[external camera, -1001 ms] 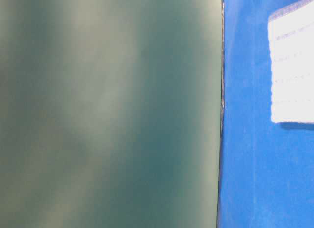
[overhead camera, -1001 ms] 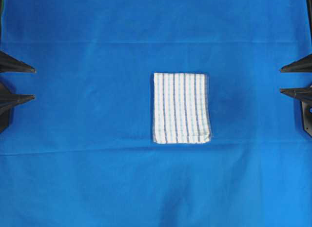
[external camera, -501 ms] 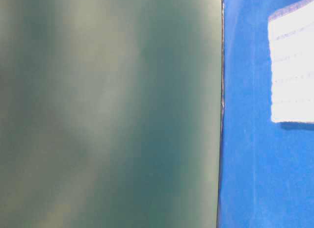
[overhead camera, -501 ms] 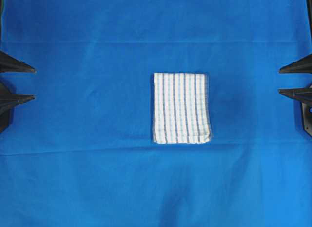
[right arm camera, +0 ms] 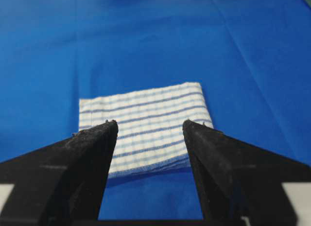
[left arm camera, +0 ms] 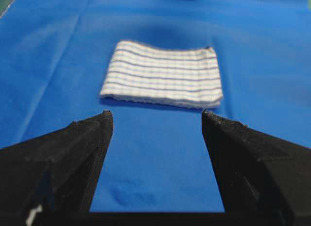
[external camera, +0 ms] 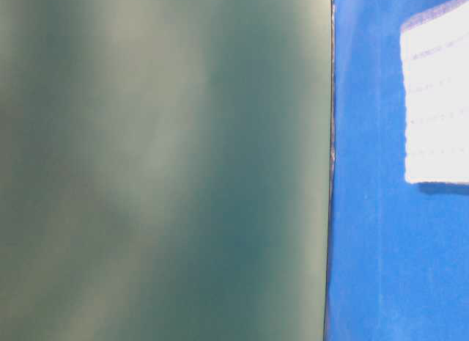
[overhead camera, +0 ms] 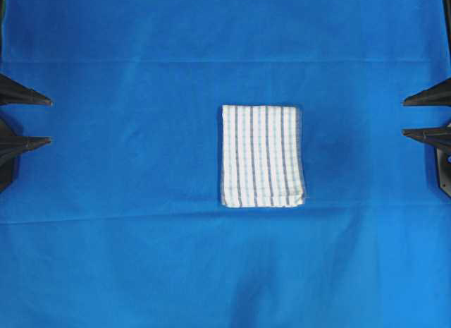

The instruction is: Fold a vertical towel.

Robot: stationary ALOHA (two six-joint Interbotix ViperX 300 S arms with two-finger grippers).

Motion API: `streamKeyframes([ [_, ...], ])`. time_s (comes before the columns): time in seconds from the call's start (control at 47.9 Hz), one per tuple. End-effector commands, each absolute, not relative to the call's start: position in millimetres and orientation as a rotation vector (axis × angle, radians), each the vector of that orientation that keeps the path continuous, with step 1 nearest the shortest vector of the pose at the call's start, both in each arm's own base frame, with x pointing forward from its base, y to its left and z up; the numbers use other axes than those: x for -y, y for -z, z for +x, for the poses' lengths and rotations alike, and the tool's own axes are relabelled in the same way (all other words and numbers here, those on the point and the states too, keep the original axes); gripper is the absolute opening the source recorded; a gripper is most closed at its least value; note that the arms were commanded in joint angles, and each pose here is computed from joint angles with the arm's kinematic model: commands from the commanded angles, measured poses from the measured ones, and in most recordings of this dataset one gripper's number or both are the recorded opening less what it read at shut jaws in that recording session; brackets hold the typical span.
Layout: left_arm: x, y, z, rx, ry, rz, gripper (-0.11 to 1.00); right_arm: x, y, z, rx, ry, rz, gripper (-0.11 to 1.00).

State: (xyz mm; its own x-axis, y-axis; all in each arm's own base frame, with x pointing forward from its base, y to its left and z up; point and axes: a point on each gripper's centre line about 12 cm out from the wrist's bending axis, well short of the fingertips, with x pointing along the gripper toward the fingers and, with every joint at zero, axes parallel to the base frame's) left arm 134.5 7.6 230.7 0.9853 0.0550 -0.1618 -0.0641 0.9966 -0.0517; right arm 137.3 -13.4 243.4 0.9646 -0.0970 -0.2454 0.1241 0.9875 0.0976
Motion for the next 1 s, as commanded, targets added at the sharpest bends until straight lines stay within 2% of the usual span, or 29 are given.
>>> streamKeyframes([
  [0.0,-8.3,-235.2,136.1,-0.156,-0.064,-0.059,0.71,13.6,-247.3,139.8,-0.236,0.112,0.117,0.61],
  [0.981,-8.3,-235.0,136.0,-0.158,-0.064,-0.059,0.71,13.6,-243.1,140.9,-0.255,0.113,0.121,0.6],
])
